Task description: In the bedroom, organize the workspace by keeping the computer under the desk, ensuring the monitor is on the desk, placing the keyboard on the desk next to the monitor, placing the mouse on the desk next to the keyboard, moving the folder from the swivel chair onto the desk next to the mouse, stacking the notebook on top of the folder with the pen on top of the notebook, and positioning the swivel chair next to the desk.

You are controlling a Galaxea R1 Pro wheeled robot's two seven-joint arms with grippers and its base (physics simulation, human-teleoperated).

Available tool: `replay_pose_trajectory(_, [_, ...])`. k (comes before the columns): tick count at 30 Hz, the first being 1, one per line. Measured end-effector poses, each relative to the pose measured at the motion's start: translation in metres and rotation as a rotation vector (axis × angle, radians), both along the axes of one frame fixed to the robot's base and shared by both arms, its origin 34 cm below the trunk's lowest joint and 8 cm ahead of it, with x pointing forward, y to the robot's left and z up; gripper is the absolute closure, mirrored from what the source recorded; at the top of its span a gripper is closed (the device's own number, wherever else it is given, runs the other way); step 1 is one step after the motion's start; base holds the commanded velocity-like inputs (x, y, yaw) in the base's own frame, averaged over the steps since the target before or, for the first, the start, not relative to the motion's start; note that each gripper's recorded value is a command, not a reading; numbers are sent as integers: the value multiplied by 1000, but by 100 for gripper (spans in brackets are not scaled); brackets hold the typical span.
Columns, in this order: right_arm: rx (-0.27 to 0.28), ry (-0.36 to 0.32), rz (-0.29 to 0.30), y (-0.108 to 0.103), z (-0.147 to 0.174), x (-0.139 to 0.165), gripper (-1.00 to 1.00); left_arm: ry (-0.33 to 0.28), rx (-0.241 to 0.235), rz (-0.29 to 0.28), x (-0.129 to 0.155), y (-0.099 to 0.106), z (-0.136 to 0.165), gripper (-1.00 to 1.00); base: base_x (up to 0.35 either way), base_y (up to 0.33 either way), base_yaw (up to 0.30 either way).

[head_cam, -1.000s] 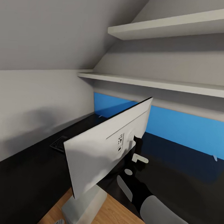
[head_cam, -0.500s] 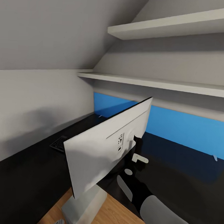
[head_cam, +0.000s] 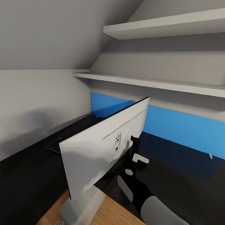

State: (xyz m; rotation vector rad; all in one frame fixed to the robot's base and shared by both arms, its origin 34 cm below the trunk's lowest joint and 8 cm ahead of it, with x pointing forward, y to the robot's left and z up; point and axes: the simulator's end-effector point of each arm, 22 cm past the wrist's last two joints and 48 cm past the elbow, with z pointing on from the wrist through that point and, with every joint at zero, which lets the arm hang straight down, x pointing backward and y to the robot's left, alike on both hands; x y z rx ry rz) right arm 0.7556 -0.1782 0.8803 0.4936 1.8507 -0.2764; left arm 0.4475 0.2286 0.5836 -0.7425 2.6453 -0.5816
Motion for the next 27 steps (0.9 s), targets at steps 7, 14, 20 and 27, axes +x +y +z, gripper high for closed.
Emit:
replay_pose_trajectory(7, [0, -2, 0, 0, 1, 0, -100, 0, 1, 1, 0, 0, 0, -100, 12, 0, -8])
replay_pose_trajectory(14, [1, -2, 1, 0, 1, 0, -100, -2, 3, 0, 0, 1, 0, -100, 86, 0, -1])
replay_pose_trajectory(20, [0, -2, 1, 0, 1, 0, -100, -2, 3, 0, 0, 1, 0, -100, 16, 0, 0])
replay_pose_trajectory(27, [0, -2, 1, 0, 1, 0, -100, -2, 3, 0, 0, 1, 0, -100, 4, 0, 0])
